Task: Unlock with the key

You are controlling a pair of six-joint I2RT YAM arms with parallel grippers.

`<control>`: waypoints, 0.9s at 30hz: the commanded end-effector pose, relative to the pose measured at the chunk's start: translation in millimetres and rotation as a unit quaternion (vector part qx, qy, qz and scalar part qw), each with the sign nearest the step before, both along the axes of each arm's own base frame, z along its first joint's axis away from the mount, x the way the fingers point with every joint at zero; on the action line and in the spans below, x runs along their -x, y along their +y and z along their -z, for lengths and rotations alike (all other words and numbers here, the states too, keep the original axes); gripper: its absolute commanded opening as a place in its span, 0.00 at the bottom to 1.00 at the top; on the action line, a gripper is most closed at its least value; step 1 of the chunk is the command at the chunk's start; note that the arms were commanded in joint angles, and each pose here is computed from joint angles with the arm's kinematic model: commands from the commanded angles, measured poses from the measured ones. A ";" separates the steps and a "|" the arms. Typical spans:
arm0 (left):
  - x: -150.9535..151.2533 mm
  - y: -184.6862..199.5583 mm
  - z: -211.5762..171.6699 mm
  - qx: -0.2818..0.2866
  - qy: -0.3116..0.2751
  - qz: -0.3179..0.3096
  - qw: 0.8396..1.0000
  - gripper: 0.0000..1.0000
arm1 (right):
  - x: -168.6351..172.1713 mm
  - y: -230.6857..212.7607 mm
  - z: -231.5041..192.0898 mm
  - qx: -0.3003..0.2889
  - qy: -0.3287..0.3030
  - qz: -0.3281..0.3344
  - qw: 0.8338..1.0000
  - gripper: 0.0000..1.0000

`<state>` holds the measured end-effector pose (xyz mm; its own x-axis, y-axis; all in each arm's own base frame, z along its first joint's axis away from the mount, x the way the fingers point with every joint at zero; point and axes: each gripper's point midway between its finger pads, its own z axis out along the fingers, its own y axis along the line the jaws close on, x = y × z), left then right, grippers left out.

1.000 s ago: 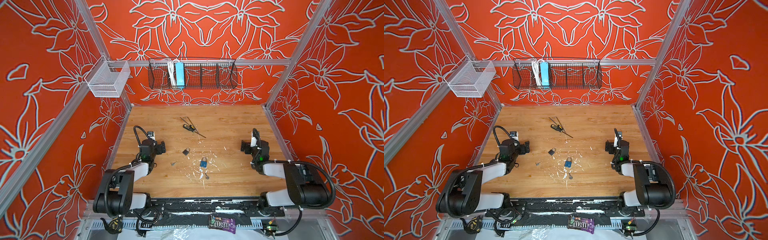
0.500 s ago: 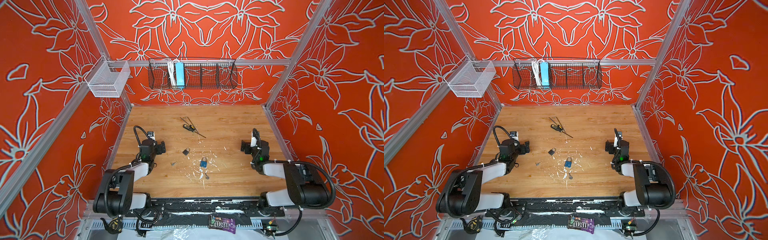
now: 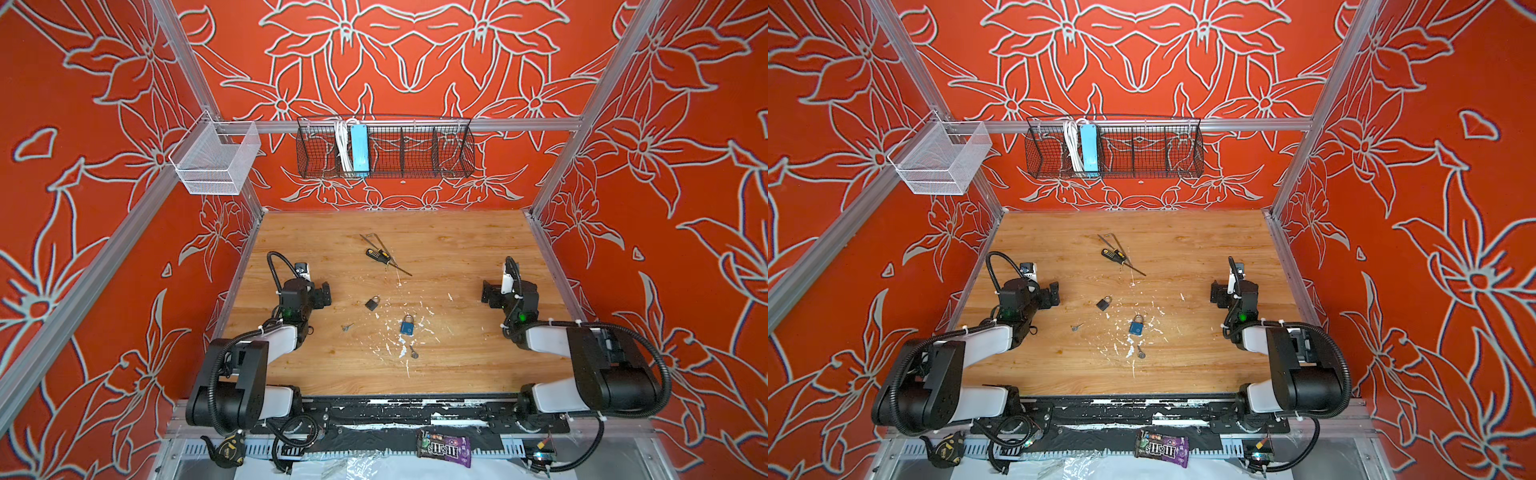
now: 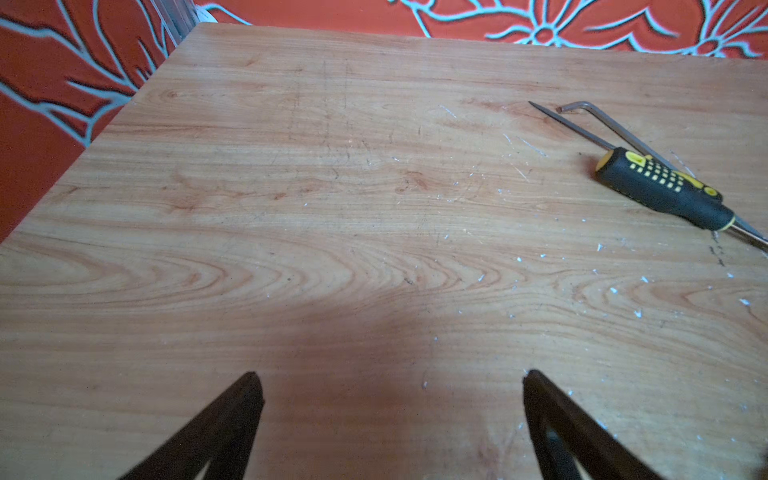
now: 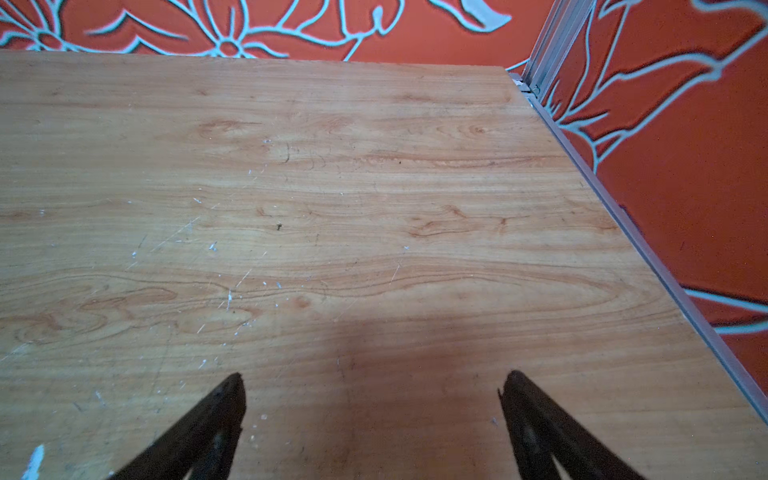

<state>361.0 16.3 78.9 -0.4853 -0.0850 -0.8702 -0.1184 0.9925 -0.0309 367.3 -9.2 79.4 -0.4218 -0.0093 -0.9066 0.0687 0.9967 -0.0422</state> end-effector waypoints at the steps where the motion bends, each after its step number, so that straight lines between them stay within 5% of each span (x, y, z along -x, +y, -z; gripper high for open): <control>1: -4.7 0.0 -5.8 -0.002 -0.007 0.004 1.000 0.97 | -5.8 5.1 -12.5 0.005 -0.020 -0.014 1.000 0.97; 19: 11.2 -1.6 -47.8 0.010 -0.025 0.002 1.000 0.97 | 2.4 -2.4 -46.5 -0.010 -0.002 0.016 1.000 0.97; 27: 31.3 4.0 -88.2 0.076 -0.056 -0.050 0.994 0.97 | 9.2 9.4 -80.7 -0.103 0.017 0.024 0.994 0.98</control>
<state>336.5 14.7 153.4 -0.3846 -0.1729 -0.9068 -0.1416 0.9817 -0.1272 366.0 -9.1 163.1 -0.3788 0.1098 -0.9190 0.1152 0.9908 0.0709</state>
